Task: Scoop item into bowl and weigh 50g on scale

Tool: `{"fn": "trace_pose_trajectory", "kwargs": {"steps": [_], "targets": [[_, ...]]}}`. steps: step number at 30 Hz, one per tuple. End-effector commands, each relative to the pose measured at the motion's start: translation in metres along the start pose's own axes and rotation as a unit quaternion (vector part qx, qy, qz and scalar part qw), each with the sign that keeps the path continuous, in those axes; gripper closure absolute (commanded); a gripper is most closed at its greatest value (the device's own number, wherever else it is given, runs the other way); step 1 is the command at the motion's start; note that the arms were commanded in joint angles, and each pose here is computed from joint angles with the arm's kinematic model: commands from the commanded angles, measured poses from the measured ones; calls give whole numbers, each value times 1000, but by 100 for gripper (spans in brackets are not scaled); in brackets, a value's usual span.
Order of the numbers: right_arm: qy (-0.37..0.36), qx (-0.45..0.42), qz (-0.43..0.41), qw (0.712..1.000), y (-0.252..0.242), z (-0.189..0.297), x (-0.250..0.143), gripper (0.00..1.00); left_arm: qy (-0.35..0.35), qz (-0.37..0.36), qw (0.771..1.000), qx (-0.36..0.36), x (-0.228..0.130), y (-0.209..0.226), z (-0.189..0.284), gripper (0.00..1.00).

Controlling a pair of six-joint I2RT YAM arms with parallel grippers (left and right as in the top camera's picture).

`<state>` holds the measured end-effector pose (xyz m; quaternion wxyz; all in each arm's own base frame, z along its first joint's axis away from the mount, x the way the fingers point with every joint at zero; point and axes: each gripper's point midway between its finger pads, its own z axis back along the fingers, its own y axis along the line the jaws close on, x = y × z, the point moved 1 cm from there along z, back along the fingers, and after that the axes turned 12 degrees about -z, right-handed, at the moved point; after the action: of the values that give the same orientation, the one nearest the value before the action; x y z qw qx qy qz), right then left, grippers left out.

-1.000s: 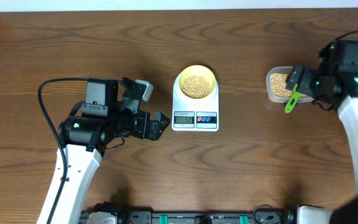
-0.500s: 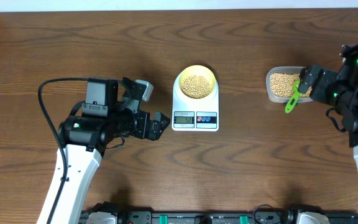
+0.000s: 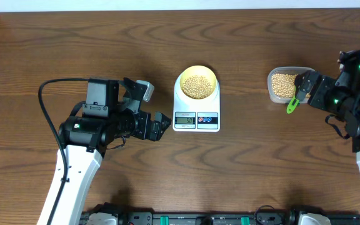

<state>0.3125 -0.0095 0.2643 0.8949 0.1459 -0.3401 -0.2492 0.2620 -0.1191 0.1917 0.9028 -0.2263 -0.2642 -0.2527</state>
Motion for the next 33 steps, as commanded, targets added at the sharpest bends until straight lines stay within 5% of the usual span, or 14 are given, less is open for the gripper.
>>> {"fn": "trace_pose_trajectory", "kwargs": {"steps": [1, 33], "targets": [[3, 7, -4, 1000, 3, 4, -2, 1, -2, -10, 1000, -8, 1, -3, 0, 2], [40, -14, -12, 999, -7, 5, -20, 1, -2, -10, 1000, -8, 1, -3, 0, 2]]}}
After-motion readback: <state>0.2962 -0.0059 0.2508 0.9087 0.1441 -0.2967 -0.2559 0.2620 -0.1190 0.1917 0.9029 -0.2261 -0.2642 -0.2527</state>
